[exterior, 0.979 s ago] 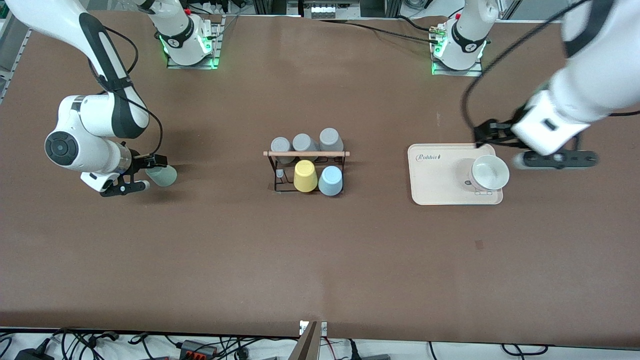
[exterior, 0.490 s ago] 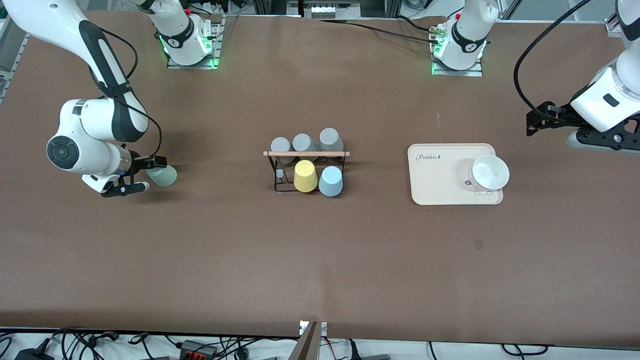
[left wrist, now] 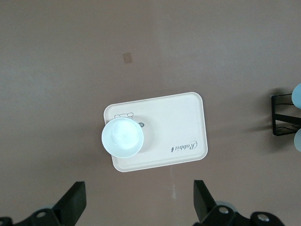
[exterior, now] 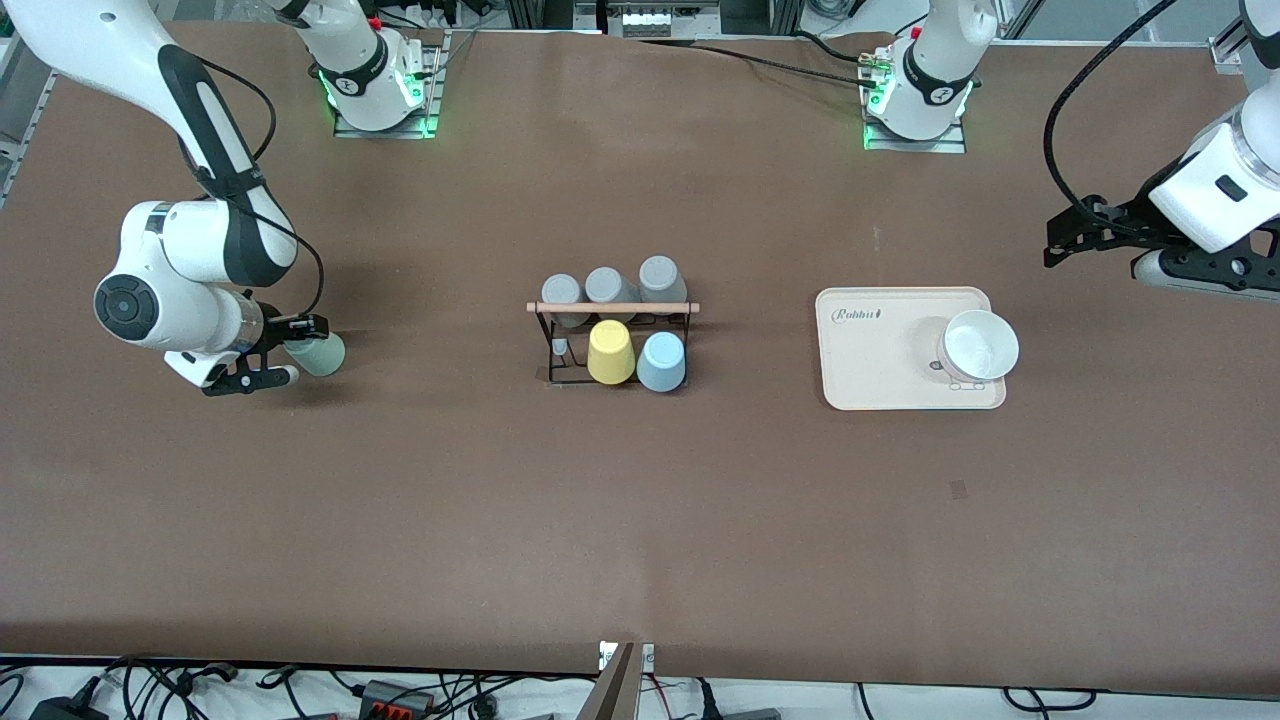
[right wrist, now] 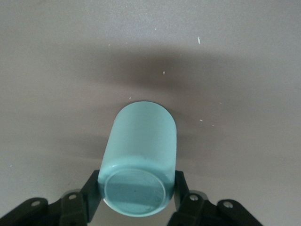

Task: Hang scattered cups on rack with three cups
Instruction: 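Grasp the pale teal cup with the right gripper and lift it, then carry the teal cup with the right gripper onto a rack peg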

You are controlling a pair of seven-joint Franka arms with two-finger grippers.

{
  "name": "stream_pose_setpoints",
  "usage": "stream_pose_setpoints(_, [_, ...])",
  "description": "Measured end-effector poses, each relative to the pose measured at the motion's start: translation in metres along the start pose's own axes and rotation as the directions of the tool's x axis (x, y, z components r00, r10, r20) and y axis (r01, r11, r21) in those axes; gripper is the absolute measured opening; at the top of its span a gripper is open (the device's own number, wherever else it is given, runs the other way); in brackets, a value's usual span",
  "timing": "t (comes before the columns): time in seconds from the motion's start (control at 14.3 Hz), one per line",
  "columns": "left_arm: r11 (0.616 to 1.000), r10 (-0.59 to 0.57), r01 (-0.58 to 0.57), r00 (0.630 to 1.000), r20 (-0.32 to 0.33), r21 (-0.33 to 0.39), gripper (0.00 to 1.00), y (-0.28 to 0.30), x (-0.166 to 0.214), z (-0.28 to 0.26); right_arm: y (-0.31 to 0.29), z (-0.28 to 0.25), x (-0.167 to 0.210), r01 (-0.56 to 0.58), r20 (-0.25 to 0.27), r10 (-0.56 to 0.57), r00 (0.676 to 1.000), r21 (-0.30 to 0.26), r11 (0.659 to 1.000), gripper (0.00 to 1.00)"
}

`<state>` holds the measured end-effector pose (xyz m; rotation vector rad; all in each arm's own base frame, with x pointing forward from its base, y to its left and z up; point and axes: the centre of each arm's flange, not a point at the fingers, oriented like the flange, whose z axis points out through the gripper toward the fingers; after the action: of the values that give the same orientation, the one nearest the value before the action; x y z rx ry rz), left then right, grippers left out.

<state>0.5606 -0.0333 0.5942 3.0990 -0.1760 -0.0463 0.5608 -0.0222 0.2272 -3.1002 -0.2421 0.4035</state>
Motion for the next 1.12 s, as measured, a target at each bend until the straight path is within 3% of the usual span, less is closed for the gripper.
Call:
stream_pose_setpoints(0.21, [1.000, 0.001, -0.001, 1.000, -0.004, 0.000, 1.00, 0.001, -0.001, -0.002, -0.002, -0.010, 0.006, 0.006, -0.013, -0.006, 1.000, -0.003, 1.000, 0.65])
stream_pose_setpoints(0.35, [1.000, 0.001, -0.001, 1.000, -0.005, 0.000, 1.00, 0.001, -0.001, -0.002, -0.007, -0.031, 0.013, 0.015, 0.010, -0.015, 1.000, 0.001, 1.000, 0.65])
stream_pose_setpoints(0.7, [1.000, 0.001, -0.001, 1.000, -0.007, 0.000, 1.00, 0.001, -0.001, -0.003, -0.044, -0.101, 0.030, 0.028, 0.048, -0.031, 0.998, 0.069, 0.997, 0.65])
stream_pose_setpoints(0.91, [1.000, 0.002, -0.002, 1.000, -0.007, 0.000, 1.00, 0.001, -0.001, -0.004, -0.116, -0.137, 0.034, -0.045, 0.084, 0.037, 0.996, 0.095, 0.994, 0.65])
stream_pose_setpoints(1.12, [1.000, 0.002, -0.002, 1.000, -0.008, 0.000, 1.00, 0.001, -0.001, -0.004, -0.224, -0.187, 0.027, -0.130, 0.072, 0.126, 0.989, 0.060, 0.990, 0.65])
